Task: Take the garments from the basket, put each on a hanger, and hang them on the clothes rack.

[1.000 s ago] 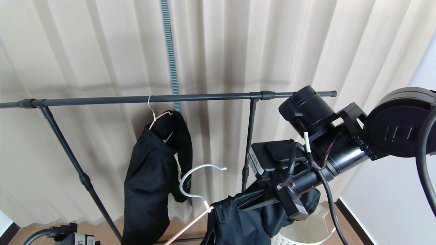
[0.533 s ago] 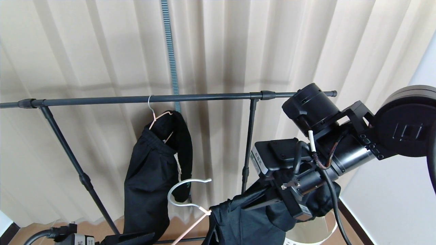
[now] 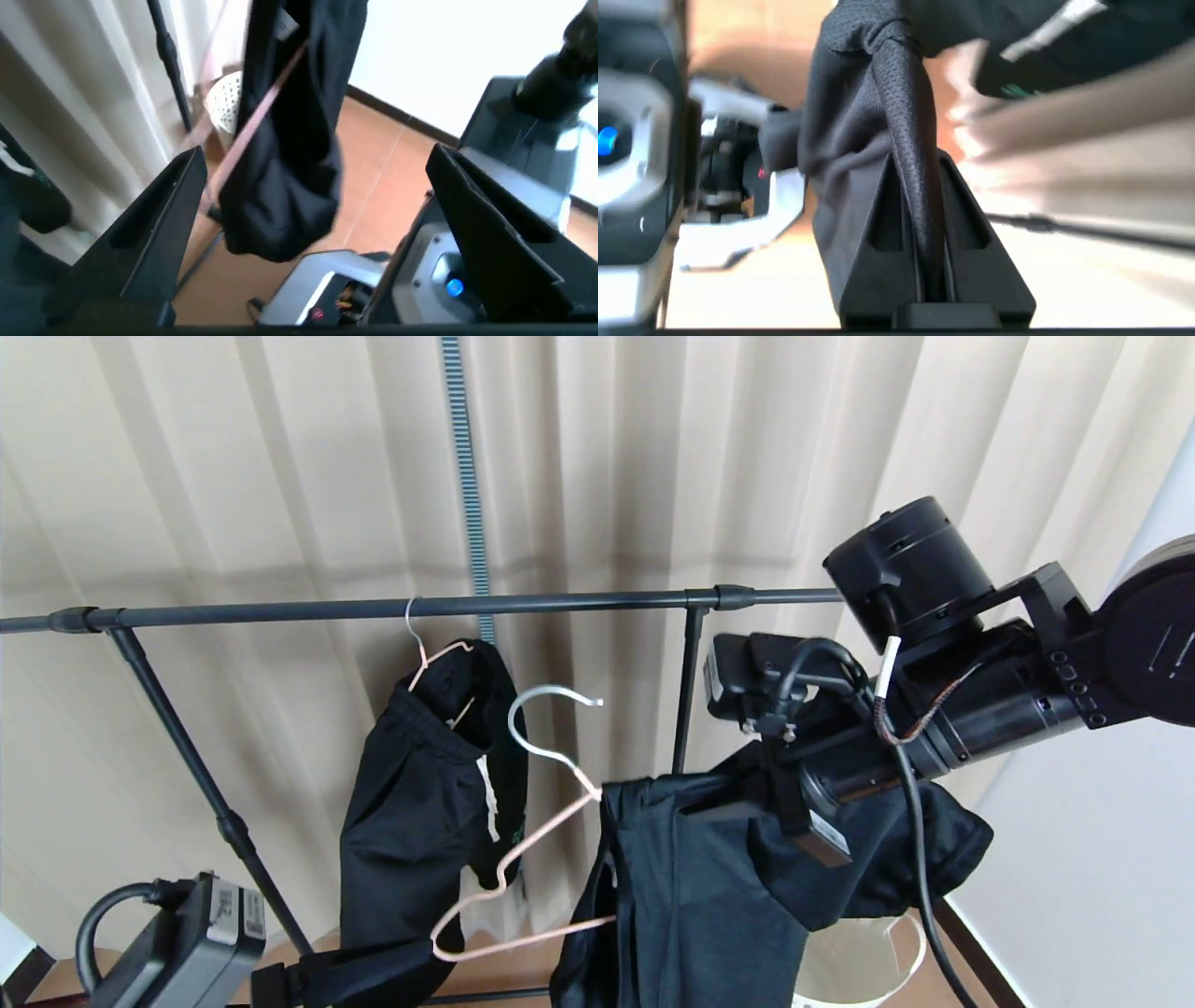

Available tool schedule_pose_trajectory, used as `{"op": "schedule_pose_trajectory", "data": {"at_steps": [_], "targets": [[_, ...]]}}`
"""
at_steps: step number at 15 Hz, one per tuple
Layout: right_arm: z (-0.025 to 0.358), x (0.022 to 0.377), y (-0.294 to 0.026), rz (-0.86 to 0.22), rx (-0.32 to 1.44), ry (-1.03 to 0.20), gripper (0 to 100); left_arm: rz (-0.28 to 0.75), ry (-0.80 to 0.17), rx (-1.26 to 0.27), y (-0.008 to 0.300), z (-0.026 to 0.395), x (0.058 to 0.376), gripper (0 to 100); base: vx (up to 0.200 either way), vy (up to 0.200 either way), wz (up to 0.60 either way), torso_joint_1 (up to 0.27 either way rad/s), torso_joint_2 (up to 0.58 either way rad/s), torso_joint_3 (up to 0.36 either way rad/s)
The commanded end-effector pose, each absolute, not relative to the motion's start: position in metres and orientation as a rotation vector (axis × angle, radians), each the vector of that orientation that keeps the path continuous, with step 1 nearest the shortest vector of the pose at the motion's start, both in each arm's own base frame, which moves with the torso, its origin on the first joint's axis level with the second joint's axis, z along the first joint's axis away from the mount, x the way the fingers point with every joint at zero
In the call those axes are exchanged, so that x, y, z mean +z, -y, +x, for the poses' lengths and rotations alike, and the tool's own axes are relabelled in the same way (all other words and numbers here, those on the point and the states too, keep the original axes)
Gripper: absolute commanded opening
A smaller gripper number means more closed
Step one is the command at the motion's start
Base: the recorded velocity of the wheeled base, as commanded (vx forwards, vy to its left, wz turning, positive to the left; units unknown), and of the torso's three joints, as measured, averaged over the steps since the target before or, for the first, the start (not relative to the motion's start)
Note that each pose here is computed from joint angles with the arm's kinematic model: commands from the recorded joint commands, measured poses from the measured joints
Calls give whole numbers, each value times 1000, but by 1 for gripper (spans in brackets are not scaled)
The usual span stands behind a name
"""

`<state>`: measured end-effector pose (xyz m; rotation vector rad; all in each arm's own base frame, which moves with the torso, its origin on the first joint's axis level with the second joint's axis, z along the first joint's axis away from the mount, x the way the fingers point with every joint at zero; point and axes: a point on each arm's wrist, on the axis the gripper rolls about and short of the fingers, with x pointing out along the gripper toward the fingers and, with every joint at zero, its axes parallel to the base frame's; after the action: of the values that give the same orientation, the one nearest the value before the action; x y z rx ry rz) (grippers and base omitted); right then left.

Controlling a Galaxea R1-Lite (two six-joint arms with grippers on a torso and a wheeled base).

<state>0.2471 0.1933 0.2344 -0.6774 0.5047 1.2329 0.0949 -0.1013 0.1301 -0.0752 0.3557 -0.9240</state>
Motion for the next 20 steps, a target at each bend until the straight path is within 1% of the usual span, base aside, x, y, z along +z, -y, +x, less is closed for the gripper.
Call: {"op": "schedule_pose_trajectory", "data": {"at_steps": [1, 2, 3, 4, 5, 8, 10, 11, 13, 14, 20], "targets": [[246, 246, -191, -665, 1175, -462, 0, -154, -376, -877, 108, 109, 137, 100, 0, 0, 0, 0, 0, 0], [247, 246, -192, -658, 1162, -465, 0, -186, -394, -862, 110, 113, 138, 100, 0, 0, 0, 0, 0, 0], [245, 251, -189, -639, 1133, -467, 0, -267, -445, -824, 117, 126, 139, 100, 0, 0, 0, 0, 0, 0], [244, 252, -189, -635, 1129, -467, 0, -299, -474, -806, 121, 131, 137, 100, 0, 0, 0, 0, 0, 0], [243, 255, -188, -625, 1123, -454, 0, -337, -532, -774, 127, 140, 131, 100, 0, 0, 0, 0, 0, 0], [237, 267, -181, -584, 1102, -412, 0, -391, -637, -724, 137, 153, 116, 100, 0, 0, 0, 0, 0, 0], [232, 273, -175, -573, 1101, -396, 0, -419, -679, -702, 141, 158, 110, 100, 0, 0, 0, 0, 0, 0], [230, 273, -173, -570, 1107, -393, 0, -425, -686, -696, 142, 159, 109, 100, 0, 0, 0, 0, 0, 0], [222, 271, -168, -568, 1119, -403, 0, -511, -693, -676, 146, 164, 114, 100, 0, 0, 0, 0, 0, 0], [220, 269, -167, -568, 1120, -411, 0, -531, -703, -665, 147, 166, 114, 100, 0, 0, 0, 0, 0, 0], [214, 271, -166, -553, 1153, -401, 0, -514, -722, -660, 151, 166, 108, 100, 0, 0, 0, 0, 0, 0]]}}
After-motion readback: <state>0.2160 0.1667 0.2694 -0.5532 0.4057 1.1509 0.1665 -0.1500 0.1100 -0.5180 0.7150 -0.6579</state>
